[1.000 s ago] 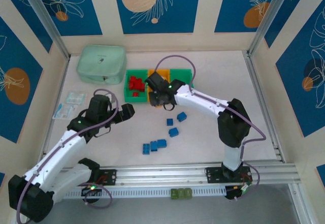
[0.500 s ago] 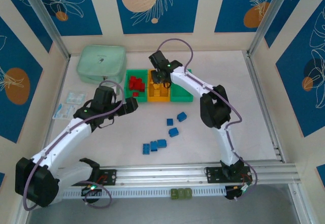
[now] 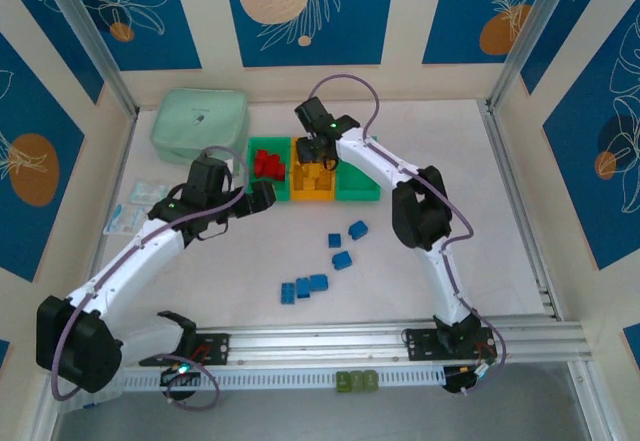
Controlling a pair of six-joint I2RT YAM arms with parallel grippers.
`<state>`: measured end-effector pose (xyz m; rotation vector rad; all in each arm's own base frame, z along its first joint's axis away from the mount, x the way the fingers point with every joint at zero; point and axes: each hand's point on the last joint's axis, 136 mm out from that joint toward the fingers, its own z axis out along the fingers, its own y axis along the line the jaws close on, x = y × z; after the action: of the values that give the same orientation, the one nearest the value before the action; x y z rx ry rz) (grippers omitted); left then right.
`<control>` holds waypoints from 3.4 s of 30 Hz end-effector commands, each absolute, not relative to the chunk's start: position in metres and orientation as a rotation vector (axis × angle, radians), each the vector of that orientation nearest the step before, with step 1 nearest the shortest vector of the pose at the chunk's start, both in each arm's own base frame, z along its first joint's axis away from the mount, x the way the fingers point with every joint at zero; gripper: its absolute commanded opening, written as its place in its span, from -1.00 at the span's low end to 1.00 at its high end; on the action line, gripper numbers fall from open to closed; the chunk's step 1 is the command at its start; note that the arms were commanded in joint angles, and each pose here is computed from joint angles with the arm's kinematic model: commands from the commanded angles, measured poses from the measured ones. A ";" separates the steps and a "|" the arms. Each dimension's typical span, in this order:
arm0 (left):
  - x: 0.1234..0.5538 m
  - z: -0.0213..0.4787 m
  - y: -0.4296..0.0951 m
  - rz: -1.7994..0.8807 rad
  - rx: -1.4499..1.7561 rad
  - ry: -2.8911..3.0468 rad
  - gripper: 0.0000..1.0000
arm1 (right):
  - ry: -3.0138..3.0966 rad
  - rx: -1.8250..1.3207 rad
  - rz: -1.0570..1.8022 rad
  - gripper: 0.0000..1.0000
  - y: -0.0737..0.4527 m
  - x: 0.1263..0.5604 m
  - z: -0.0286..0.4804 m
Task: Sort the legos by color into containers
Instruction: Place the lego in the container, then pick up the lego from the center of the table, then place the lego in the container.
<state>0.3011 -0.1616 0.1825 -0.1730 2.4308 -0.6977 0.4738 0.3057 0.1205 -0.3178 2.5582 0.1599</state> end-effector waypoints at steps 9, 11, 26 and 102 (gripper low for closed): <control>0.281 0.193 -0.180 -0.852 -0.078 2.422 0.99 | 2.561 -0.323 0.263 0.22 0.275 0.389 0.167; 0.277 0.191 -0.182 -0.859 -0.063 2.419 0.99 | 2.566 -0.311 0.243 0.24 0.264 0.377 0.164; 0.251 0.173 -0.205 -0.920 -0.029 2.440 0.99 | 2.743 -0.107 0.073 0.42 0.191 0.305 0.108; 0.311 0.191 -0.249 -0.900 0.102 2.435 0.99 | 2.645 -0.021 0.134 0.15 0.196 0.468 0.114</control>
<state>0.3074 -0.2438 0.1808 0.0644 2.4572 -0.8903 0.4637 0.1947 0.1046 0.0115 2.6352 0.0973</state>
